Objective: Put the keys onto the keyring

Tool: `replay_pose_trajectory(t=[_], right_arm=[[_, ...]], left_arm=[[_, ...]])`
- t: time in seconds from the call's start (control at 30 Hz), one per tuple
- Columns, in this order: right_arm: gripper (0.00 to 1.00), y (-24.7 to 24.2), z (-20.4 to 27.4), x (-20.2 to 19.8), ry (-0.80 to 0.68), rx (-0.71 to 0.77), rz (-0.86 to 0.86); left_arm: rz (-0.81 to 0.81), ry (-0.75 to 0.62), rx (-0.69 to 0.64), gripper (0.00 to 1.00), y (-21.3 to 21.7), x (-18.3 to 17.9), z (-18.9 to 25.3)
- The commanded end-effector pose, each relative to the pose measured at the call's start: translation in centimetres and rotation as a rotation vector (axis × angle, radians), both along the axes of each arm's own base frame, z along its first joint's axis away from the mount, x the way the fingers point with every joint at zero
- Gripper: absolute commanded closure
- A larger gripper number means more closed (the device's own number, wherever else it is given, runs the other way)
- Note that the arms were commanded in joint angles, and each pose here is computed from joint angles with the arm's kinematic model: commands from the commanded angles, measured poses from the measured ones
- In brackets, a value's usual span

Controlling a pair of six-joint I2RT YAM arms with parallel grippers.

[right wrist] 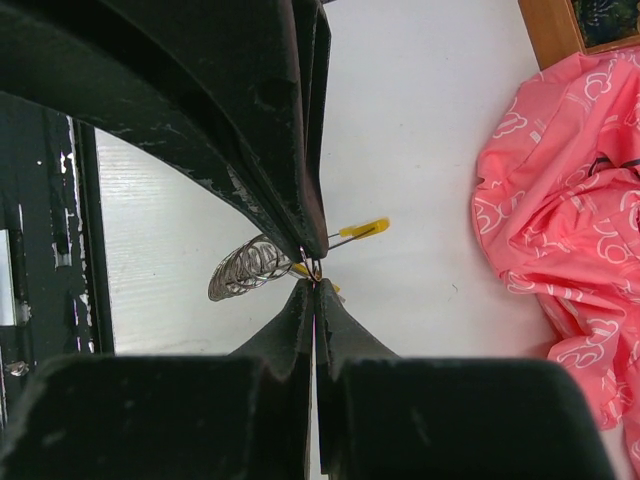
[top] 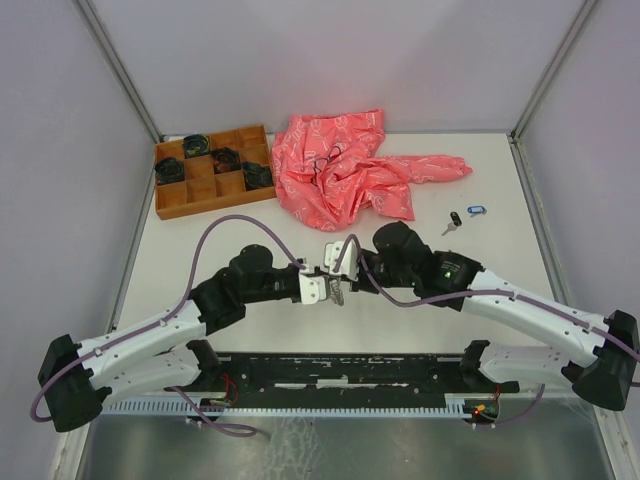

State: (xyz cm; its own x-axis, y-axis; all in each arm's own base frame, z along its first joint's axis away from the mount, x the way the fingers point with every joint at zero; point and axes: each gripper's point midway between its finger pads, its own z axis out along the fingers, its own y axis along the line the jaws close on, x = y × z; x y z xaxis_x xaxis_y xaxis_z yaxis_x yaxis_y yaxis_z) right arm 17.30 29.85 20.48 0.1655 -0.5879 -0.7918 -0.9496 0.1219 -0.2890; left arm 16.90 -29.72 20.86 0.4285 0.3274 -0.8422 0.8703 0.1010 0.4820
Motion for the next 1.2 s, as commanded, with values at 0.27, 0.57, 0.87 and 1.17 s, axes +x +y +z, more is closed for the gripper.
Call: replay_pose_trajectory(t=[0.27,0.57,0.87,1.17], right_arm=[[0.94,2.5,4.8,-0.2,-0.085,0.119,0.110],[0.86,1.5,3.6,-0.8,-0.045,0.057,0.131],[0.73,-0.4,3.3,-0.7,-0.034,0.022,0.106],[0.70,-0.8,2.1,-1.9,0.036,0.049,0.150]], left_arm=[[-0.012,0.057,-0.229,0.97,-2.1,-1.3,2.7],[0.015,0.072,-0.306,0.97,-1.4,-1.4,0.9],[0.054,0.069,-0.343,0.97,-0.7,-1.1,-0.1],[0.052,0.072,-0.381,0.97,-0.4,-1.4,0.7]])
